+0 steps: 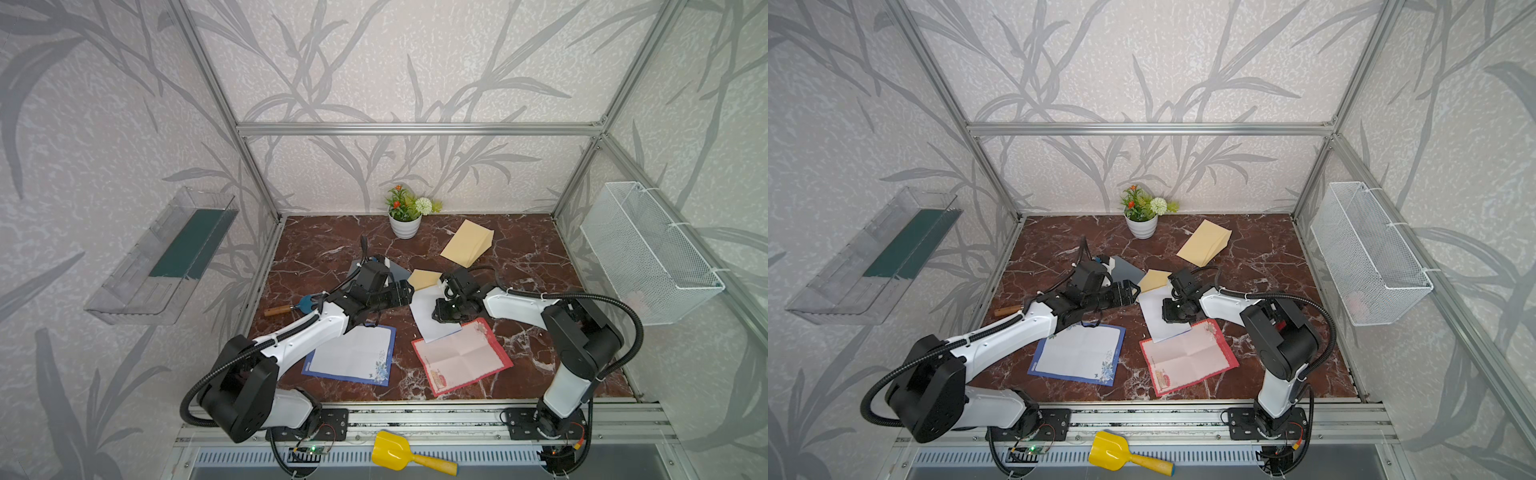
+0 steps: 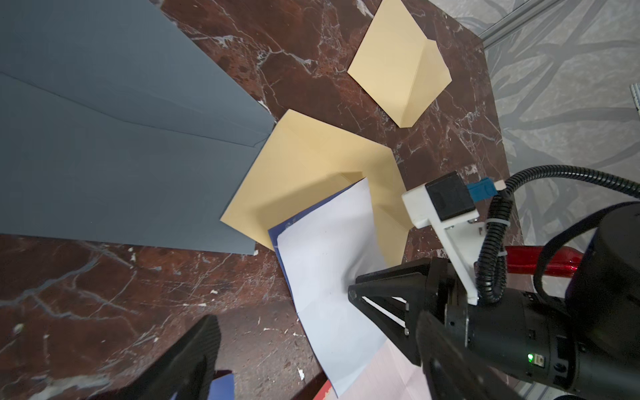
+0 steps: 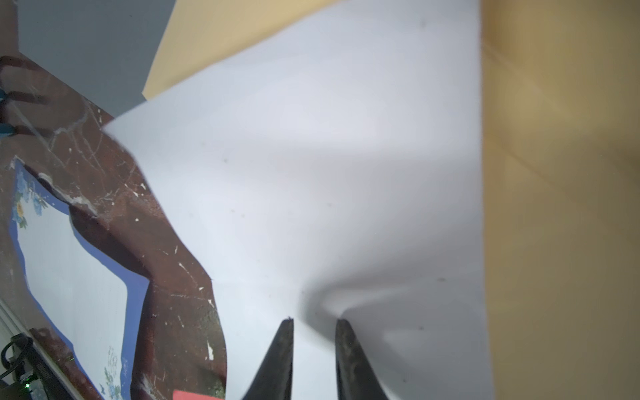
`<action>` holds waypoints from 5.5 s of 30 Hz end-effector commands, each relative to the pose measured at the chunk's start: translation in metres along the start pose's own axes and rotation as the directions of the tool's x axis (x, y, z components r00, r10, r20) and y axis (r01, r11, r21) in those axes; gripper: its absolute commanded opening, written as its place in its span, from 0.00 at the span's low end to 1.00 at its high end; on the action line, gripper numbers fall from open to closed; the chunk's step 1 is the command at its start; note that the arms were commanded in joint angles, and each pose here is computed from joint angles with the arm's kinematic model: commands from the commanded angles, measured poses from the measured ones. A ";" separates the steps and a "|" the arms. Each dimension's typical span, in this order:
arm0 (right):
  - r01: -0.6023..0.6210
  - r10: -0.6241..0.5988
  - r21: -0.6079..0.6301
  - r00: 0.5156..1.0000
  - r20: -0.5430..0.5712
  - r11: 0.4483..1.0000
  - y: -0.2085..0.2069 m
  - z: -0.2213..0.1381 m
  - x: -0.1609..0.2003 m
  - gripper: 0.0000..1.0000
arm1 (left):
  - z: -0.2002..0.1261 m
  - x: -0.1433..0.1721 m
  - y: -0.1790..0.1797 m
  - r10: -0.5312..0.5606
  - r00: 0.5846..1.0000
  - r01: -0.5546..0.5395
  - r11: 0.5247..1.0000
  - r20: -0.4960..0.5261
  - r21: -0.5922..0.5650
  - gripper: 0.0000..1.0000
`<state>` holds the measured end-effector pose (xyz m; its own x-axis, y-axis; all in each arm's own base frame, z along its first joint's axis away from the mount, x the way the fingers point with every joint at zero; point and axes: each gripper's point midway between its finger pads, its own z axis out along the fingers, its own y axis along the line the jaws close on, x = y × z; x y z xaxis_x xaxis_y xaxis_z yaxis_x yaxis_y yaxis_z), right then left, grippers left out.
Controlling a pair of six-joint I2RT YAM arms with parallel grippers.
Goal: Fold the letter paper in half and place it into the envelope
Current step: Fold the letter paper at the center of the board, then adjust the letter paper inside the envelope, then fold the letter paper into the envelope.
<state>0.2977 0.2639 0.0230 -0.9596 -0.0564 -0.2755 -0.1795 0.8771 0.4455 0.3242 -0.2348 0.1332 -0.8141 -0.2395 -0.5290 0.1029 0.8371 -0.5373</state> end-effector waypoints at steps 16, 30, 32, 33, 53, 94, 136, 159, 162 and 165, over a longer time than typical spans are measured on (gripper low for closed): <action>0.017 -0.020 0.017 0.984 0.175 1.000 0.000 -0.066 -0.006 0.25 | 0.057 -0.010 -0.028 0.007 0.999 -0.006 1.000 -0.032 0.019 0.87; -0.104 0.101 0.040 0.992 0.079 0.994 -0.023 -0.047 0.038 0.25 | 0.064 -0.013 -0.013 0.150 0.983 -0.158 0.985 -0.105 -0.068 0.83; -0.107 0.103 0.060 0.992 0.074 0.992 -0.029 -0.042 0.040 0.25 | 0.067 -0.011 -0.012 0.177 0.975 -0.187 0.980 -0.132 -0.070 0.82; -0.105 0.100 0.072 0.992 0.072 0.992 -0.032 -0.040 0.040 0.25 | 0.070 -0.010 -0.010 0.187 0.971 -0.199 0.977 -0.148 -0.074 0.81; -0.039 0.031 0.130 0.998 0.056 0.991 -0.045 -0.029 0.042 0.25 | 0.102 0.003 0.012 0.239 0.916 -0.270 0.961 -0.321 -0.055 0.61; 0.002 -0.015 0.088 0.989 0.147 0.996 -0.027 -0.052 -0.005 0.36 | 0.066 0.000 0.008 0.134 0.948 -0.167 0.982 -0.289 -0.093 0.00; 0.059 -0.060 0.060 0.998 0.024 0.996 0.000 0.017 -0.002 0.31 | 0.024 0.003 0.090 -0.127 0.992 0.124 0.946 0.011 -0.298 0.57; 0.073 -0.074 0.056 0.997 0.011 0.996 -0.002 0.019 0.004 0.28 | 0.070 0.007 0.067 -0.094 0.981 0.083 0.994 -0.172 -0.072 0.61; 0.073 -0.074 0.055 0.997 0.013 0.996 -0.002 0.018 0.004 0.28 | 0.067 0.004 0.063 -0.093 0.982 0.086 0.995 -0.162 -0.051 0.62; 0.073 -0.073 0.054 0.997 0.011 0.996 -0.002 0.020 0.004 0.28 | 0.066 0.004 0.059 -0.097 0.981 0.094 0.995 -0.169 -0.026 0.62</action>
<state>0.3124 0.2815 0.0231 -0.9247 -0.0905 -0.3698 -0.2495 0.8778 0.4089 0.3604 -0.2122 0.0419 -0.9114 -0.2279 -0.3427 -0.0159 0.8515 -0.5241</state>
